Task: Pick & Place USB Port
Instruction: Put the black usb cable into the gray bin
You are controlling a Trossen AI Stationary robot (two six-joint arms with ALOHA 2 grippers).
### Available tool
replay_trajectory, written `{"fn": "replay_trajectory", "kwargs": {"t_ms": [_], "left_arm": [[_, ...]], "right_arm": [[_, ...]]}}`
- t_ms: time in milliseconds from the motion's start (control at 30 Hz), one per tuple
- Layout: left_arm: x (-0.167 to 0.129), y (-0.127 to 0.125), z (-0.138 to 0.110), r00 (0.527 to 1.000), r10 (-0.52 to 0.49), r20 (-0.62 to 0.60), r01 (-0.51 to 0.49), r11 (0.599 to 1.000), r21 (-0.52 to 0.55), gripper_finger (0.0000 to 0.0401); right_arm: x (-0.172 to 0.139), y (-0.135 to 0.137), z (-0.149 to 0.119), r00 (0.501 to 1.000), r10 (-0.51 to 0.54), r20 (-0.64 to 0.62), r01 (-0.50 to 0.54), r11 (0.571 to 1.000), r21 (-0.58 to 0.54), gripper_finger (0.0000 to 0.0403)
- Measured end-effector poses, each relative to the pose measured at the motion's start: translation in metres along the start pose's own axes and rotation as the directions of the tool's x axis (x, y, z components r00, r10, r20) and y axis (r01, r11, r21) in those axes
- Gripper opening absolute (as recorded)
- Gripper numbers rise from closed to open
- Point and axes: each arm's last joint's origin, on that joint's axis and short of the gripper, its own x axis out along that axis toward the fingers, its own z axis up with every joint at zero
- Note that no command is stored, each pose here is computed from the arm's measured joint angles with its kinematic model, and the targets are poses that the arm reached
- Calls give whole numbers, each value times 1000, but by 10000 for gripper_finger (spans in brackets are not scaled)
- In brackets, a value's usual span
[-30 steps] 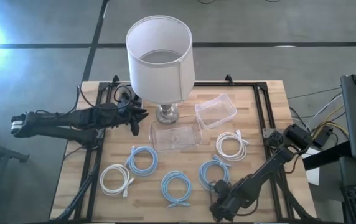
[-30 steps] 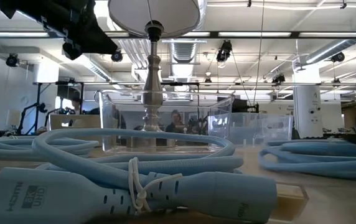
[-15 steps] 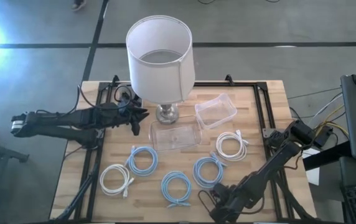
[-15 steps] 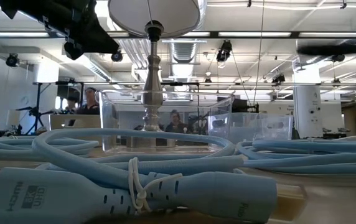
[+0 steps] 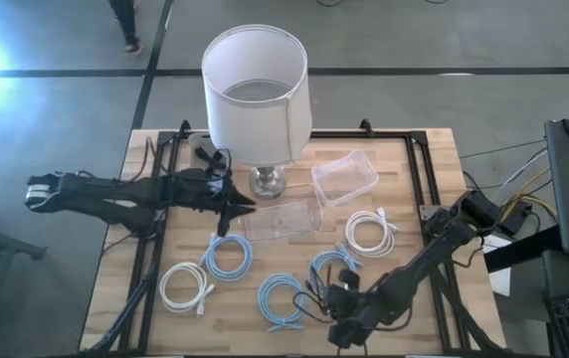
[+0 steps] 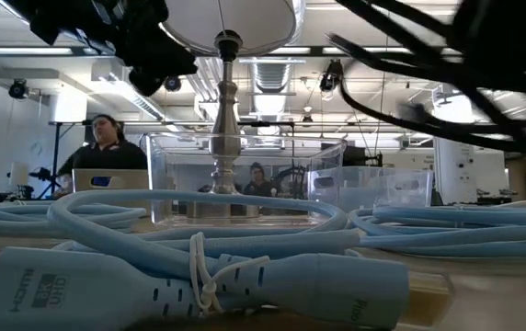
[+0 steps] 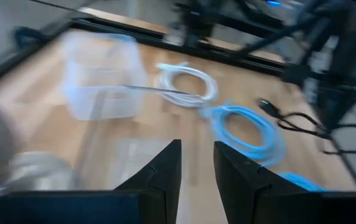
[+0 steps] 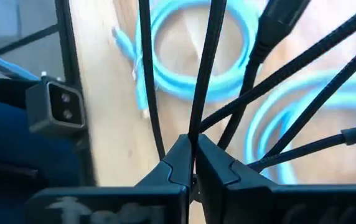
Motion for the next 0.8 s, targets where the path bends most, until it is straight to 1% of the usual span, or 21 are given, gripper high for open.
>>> {"fn": "replay_trajectory", "kwargs": {"t_ms": [33,100,167,267,333,400,567,667,800], "left_arm": [[4,-1,0,1000,-24,-1,24,1000,-1,96],[11,-2,-2,999,-52,-7,52,999,-4,96],[16,-2,-4,998,-58,-13,58,998,-21,96],[21,-1,-7,998,-57,-35,55,998,-39,96],[24,-2,-9,997,-59,-45,57,997,-43,96],[26,-4,-10,997,-67,-50,64,997,-51,96],[35,-10,-12,994,-101,-31,100,994,-45,96],[45,-13,-14,993,-117,-6,117,992,-39,96],[58,-12,-20,996,-93,-7,93,995,-44,96]], "right_arm": [[2,-3,4,999,-27,31,29,999,-36,9],[5,-11,14,986,-112,124,123,989,-83,9],[9,-21,25,953,-207,220,231,969,-89,9],[13,-37,41,876,-344,339,384,922,-56,9],[15,-47,52,809,-425,406,460,888,12,9],[17,-57,62,763,-479,434,495,865,85,9],[25,-79,84,727,-536,430,514,839,177,8],[27,-85,95,715,-537,448,514,838,184,8],[28,-85,103,706,-520,481,517,842,151,8]]}}
